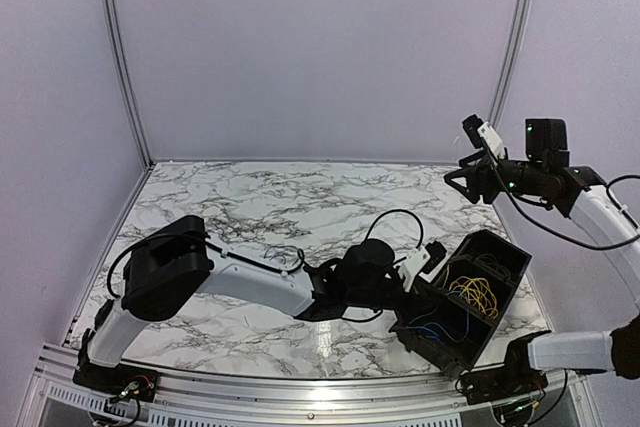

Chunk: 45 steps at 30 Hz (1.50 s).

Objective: Untangle the cables

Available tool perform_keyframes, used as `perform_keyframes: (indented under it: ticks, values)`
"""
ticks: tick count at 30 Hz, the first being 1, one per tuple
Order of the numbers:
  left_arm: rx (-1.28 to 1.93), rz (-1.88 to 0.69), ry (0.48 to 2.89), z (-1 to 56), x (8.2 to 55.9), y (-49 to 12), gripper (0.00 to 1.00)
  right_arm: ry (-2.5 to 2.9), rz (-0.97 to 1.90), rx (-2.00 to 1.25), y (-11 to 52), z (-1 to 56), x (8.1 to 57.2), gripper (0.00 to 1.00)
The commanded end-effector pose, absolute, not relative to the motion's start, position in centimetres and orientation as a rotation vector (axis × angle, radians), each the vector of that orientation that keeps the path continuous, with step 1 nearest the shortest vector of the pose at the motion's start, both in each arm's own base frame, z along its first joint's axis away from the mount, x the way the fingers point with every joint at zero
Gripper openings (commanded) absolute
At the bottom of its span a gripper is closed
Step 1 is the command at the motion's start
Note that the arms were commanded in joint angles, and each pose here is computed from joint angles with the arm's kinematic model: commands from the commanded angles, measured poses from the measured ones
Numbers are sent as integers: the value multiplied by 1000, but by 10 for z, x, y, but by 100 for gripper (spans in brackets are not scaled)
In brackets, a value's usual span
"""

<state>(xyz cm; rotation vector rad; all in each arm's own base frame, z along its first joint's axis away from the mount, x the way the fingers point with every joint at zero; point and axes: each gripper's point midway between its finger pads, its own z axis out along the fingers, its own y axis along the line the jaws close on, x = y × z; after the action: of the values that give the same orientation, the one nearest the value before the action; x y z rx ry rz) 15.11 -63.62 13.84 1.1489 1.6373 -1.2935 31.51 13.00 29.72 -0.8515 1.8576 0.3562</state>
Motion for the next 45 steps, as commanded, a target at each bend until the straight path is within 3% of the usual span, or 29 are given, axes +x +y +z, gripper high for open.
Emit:
perform_keyframes:
  ticks: [1, 8, 10, 19, 21, 27, 33, 45]
  values:
    - [1229, -1287, 1597, 129, 132, -658, 0, 1767, 427, -695, 125, 315, 346, 65]
    - [1339, -1291, 1578, 116, 110, -676, 0, 1746, 475, -764, 130, 298, 330, 65]
    - [1345, -1271, 1585, 118, 111, -673, 12, 1746, 481, -777, 131, 295, 328, 65]
    - [1270, -986, 1617, 145, 142, -606, 46, 1724, 548, -844, 141, 289, 319, 65]
    - [1231, -917, 1643, 151, 153, -581, 49, 1723, 561, -855, 142, 286, 317, 65]
    - [986, -723, 1807, 161, 204, -495, 54, 1731, 582, -880, 145, 275, 314, 65]
    - [616, -391, 2106, 124, 267, -393, 50, 1735, 587, -905, 146, 269, 313, 64]
    - [670, -99, 2307, 73, 234, -288, 59, 1739, 647, -938, 152, 259, 310, 65]
